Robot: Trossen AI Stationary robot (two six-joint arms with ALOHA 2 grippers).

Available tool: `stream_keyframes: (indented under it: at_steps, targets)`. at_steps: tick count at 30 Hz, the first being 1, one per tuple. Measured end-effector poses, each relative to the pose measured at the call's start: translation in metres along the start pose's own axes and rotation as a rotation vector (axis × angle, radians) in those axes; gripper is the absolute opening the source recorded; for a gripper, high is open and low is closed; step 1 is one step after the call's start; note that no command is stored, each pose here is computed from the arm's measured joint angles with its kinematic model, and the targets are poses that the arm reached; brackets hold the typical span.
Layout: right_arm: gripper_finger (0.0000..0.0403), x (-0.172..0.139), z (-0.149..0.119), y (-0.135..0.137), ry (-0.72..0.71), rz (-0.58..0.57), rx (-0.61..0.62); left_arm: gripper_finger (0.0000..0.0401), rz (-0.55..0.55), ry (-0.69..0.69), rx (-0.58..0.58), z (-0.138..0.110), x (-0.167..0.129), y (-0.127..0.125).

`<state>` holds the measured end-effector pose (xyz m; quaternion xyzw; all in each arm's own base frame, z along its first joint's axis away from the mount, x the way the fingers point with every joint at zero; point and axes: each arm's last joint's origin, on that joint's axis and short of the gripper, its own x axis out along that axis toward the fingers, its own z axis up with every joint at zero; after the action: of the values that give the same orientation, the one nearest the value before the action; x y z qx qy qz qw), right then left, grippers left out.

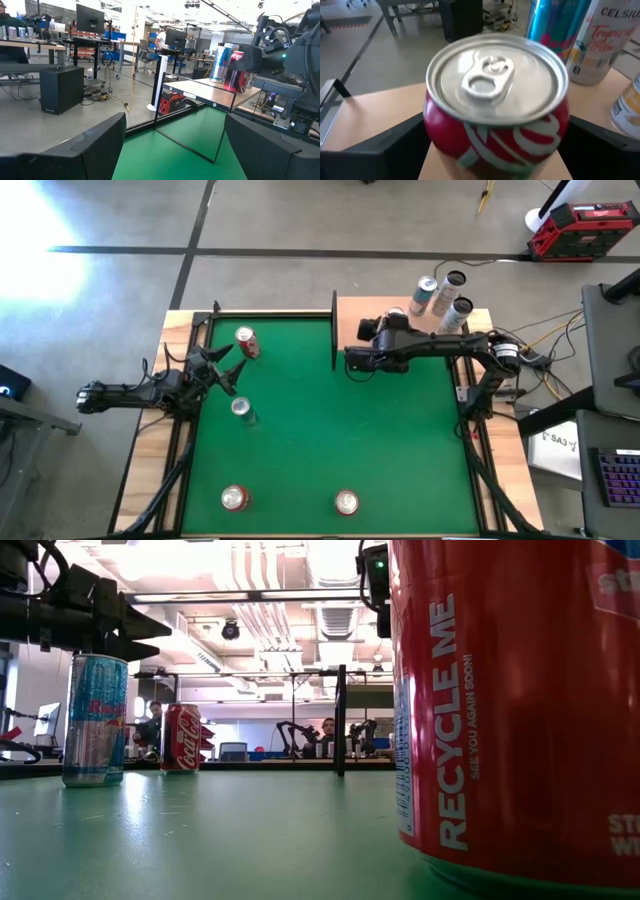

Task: Place canned beverage on shelf
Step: Put the bottom red white soda can on the shelf

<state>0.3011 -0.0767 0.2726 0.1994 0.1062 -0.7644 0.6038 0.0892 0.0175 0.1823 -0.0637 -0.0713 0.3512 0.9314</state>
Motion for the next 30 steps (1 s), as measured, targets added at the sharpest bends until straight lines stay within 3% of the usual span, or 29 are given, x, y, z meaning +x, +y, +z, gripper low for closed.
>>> stream_keyframes:
  at_steps: [8, 21, 30]
  targets:
    - [0.0361, 0.004, -0.005, 0.003, 0.017, -0.018, -0.012, 0.0324, 0.000, 0.000, 0.000, 0.000, 0.000, 0.000]
    - [0.0299, 0.016, -0.015, 0.009, -0.011, -0.051, 0.011, 0.0324, 0.000, 0.000, 0.000, 0.000, 0.000, 0.000]
    - [0.0307, 0.037, -0.004, 0.008, -0.029, -0.112, 0.021, 0.0324, 0.000, 0.000, 0.000, 0.000, 0.000, 0.000]
